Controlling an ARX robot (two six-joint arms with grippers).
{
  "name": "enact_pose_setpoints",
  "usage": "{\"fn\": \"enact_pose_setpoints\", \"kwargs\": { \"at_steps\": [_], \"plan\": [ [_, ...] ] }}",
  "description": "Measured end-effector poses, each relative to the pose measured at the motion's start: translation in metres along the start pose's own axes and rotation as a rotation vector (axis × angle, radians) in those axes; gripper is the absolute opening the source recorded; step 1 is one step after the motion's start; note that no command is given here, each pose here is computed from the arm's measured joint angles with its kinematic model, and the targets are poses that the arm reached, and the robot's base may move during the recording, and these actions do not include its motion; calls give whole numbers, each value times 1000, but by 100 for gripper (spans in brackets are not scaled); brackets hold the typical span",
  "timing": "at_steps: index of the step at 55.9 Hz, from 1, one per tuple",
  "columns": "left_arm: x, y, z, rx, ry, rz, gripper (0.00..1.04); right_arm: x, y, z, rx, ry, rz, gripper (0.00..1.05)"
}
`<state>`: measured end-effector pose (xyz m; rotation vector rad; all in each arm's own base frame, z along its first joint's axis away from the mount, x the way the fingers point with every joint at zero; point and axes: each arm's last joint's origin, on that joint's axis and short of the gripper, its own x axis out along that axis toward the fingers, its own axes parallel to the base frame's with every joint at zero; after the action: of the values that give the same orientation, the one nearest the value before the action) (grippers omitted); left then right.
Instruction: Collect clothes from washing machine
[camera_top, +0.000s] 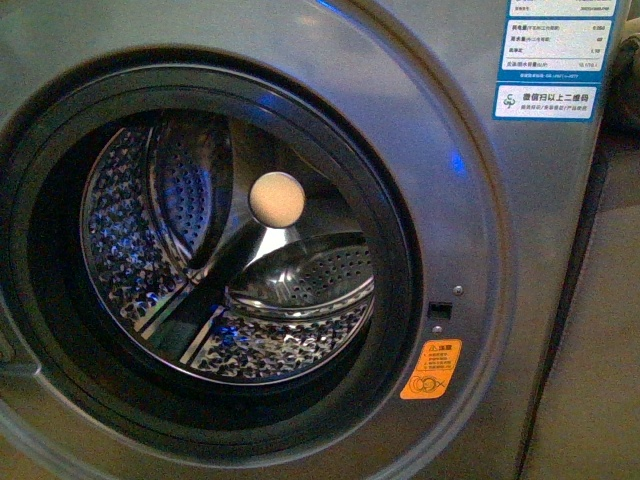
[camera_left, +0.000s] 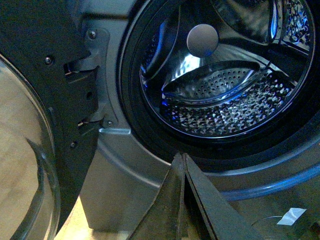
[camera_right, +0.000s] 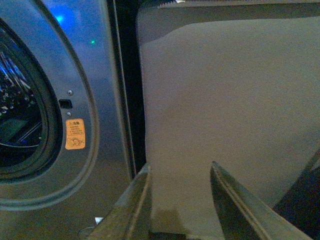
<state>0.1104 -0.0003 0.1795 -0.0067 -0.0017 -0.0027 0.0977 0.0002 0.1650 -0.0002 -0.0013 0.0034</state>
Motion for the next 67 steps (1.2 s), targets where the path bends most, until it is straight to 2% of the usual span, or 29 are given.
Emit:
{"fn": "enact_pose_setpoints", "kwargs": {
  "at_steps": [6,9,10,15,19,28,40,51,57,67],
  "plan": [
    [-2,0,-2,0,-1,0,4,0,0,0,0,0,0,57],
    [-3,0,-3,0,-1,0,4,0,0,0,0,0,0,65],
    [-4,0,-4,0,4,0,4,0,0,0,3,0,0,65],
    [-12,0,-12,0,12,-1,4,0,0,0,2,0,-1,50],
    [-13,0,-10,2,-13,0,4,0,0,0,2,0,0,32],
    [-14,0,-10,2,-13,0,4,0,0,0,-2,0,0,8],
    [-14,0,-10,2,-14,0,4,0,0,0,-1,0,0,61],
    [-14,0,-10,2,-13,0,4,0,0,0,-1,0,0,97],
    [-14,0,-10,2,-13,0,4,0,0,0,0,0,0,97],
    [-14,0,-10,2,-13,0,34,0,0,0,0,0,0,97]
  ]
}}
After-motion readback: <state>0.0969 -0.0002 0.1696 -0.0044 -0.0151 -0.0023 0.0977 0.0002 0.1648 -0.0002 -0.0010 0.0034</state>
